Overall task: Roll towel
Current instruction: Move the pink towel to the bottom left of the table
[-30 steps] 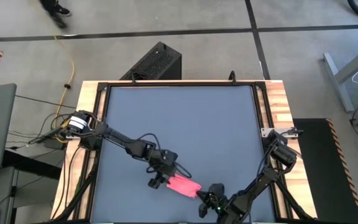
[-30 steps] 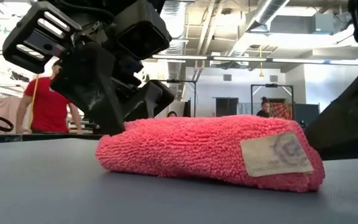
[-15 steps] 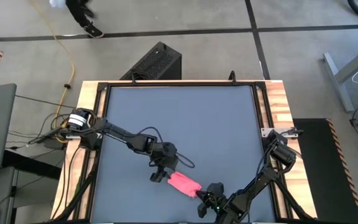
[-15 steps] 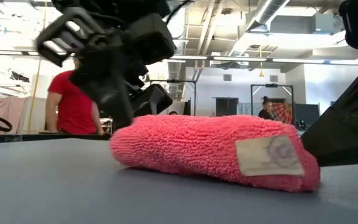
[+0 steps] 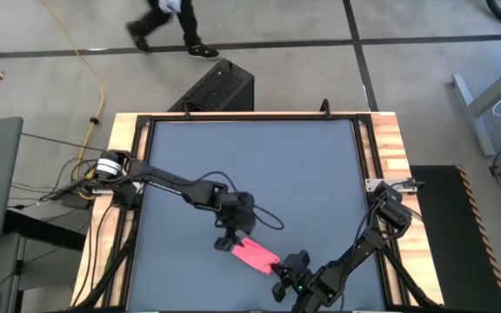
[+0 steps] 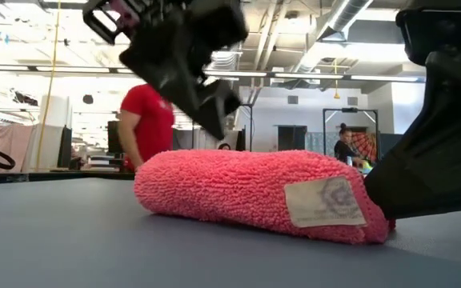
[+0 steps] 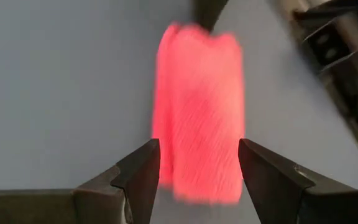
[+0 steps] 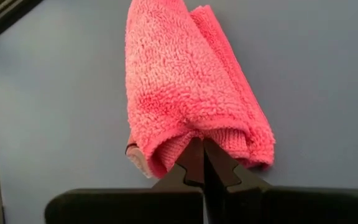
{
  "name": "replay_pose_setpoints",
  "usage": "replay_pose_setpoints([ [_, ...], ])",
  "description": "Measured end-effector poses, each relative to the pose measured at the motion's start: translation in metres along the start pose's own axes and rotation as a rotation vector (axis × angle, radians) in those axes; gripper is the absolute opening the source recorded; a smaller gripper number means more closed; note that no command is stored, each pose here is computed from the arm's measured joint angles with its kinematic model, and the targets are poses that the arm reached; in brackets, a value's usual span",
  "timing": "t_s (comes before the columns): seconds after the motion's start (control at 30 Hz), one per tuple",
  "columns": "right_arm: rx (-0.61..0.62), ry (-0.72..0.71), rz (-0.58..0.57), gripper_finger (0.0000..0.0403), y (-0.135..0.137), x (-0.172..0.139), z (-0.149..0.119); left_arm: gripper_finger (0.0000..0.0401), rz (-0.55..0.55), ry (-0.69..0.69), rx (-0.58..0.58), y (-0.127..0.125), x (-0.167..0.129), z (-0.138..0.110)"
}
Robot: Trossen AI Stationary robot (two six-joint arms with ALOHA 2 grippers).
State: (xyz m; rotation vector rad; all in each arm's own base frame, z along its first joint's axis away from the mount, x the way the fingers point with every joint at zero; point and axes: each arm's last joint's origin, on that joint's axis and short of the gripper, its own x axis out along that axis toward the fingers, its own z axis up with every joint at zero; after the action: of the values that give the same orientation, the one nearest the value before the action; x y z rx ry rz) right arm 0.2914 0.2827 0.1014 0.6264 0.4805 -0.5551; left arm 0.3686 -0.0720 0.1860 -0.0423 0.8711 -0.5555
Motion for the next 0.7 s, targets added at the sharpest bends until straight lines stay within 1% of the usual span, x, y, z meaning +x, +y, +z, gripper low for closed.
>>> replay_pose_setpoints([
  [0.1, -0.025, 0.007, -0.001, 0.0013, 0.000, 0.000, 0.000, 0.0206, -0.021, -0.059, 0.090, -0.007, 0.014, 0.003],
  [0.23, -0.043, 0.011, -0.003, 0.0013, 0.000, 0.001, 0.001, 0.0206, 0.004, -0.098, 0.136, -0.006, 0.030, 0.003],
  [0.33, -0.047, 0.021, -0.004, 0.0013, 0.000, 0.001, 0.000, 0.0206, 0.013, -0.124, 0.132, -0.001, 0.034, 0.006],
  [0.43, -0.052, 0.023, -0.005, 0.0013, 0.000, 0.001, 0.000, 0.0206, 0.006, -0.096, 0.107, 0.004, 0.044, 0.002],
  [0.57, -0.068, 0.027, -0.018, 0.0013, -0.002, 0.000, 0.000, 0.0206, -0.042, -0.083, 0.065, 0.009, 0.059, 0.003],
  [0.7, -0.110, 0.038, -0.014, 0.0013, -0.002, 0.000, 0.000, 0.0206, -0.050, -0.043, 0.003, 0.018, 0.079, 0.001],
])
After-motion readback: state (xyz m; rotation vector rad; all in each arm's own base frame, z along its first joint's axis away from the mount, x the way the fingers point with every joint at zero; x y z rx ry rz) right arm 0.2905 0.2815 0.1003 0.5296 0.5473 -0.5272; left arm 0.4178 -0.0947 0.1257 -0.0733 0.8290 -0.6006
